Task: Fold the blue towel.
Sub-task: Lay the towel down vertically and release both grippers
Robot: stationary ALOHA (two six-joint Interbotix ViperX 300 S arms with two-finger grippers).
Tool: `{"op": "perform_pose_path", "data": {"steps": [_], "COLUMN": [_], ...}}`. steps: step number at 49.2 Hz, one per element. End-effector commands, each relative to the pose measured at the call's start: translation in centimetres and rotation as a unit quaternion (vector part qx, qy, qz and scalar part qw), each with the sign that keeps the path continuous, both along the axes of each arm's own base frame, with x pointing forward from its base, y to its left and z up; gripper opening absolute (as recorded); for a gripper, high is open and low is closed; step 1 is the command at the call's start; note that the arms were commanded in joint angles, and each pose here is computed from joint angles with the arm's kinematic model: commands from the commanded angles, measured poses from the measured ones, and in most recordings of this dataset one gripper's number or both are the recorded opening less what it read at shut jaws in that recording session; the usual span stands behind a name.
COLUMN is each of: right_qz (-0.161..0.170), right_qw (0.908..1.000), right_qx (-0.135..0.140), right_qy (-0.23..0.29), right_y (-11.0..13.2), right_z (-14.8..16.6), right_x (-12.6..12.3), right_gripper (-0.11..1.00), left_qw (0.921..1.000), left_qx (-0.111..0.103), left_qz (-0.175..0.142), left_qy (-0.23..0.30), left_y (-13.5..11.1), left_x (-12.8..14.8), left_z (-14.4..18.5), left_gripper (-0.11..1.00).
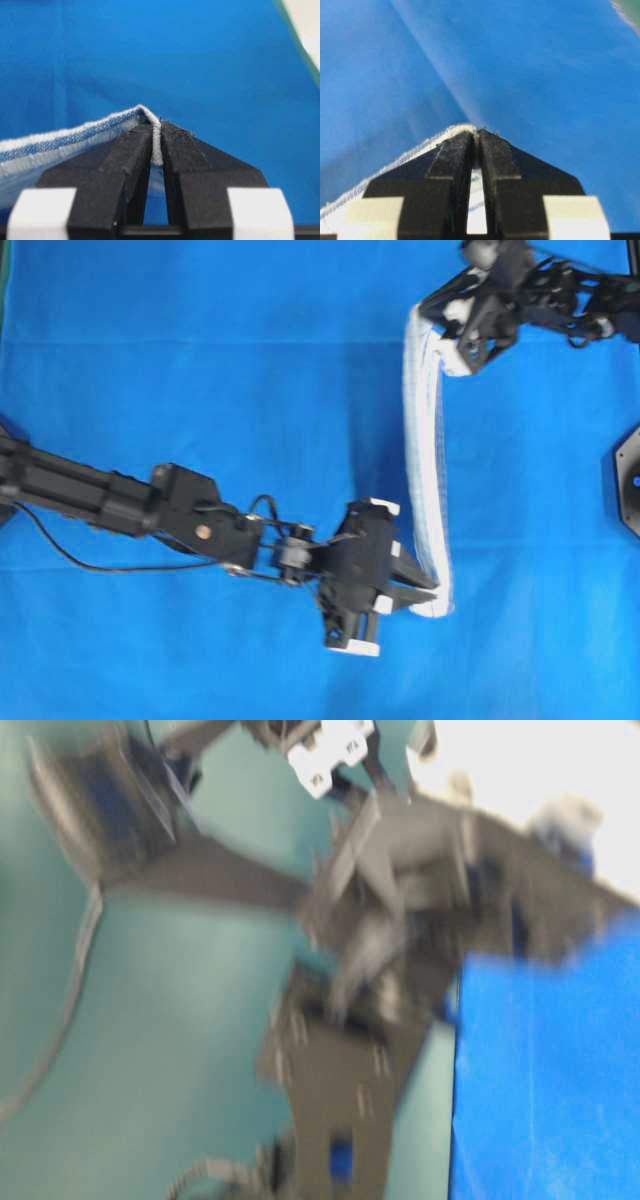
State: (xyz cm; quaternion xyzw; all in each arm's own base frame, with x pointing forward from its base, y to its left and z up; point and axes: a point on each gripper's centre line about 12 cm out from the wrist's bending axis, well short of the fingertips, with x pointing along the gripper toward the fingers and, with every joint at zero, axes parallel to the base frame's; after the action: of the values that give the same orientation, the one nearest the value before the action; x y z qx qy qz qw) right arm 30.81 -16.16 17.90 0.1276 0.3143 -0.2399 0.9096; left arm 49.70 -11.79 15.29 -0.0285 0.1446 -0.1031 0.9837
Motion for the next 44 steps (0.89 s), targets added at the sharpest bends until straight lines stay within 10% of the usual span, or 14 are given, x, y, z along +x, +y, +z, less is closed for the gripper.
{"op": "perform_pose_path", "data": {"steps": [1, 44], "right_qz": [0.008, 0.045], "right_qw": [0.9998, 0.9988], "right_qx": [-0.008, -0.009], "right_qy": [-0.014, -0.013], "right_y": [-0.3, 0.7], "right_z": [0.8, 0.3], "right_x": [1.9, 6.0], "right_gripper": [0.07, 0.08], "left_qw": [0.9995, 0.9990], "left_qx": [-0.018, -0.036], "left_qz": [-0.006, -0.007], "left_qy": [-0.025, 0.026], "left_y": [-0.6, -0.4], "left_x": [-1.5, -6.3], "left_z": [2.1, -0.3], "left_gripper": [0.04, 0.07]}}
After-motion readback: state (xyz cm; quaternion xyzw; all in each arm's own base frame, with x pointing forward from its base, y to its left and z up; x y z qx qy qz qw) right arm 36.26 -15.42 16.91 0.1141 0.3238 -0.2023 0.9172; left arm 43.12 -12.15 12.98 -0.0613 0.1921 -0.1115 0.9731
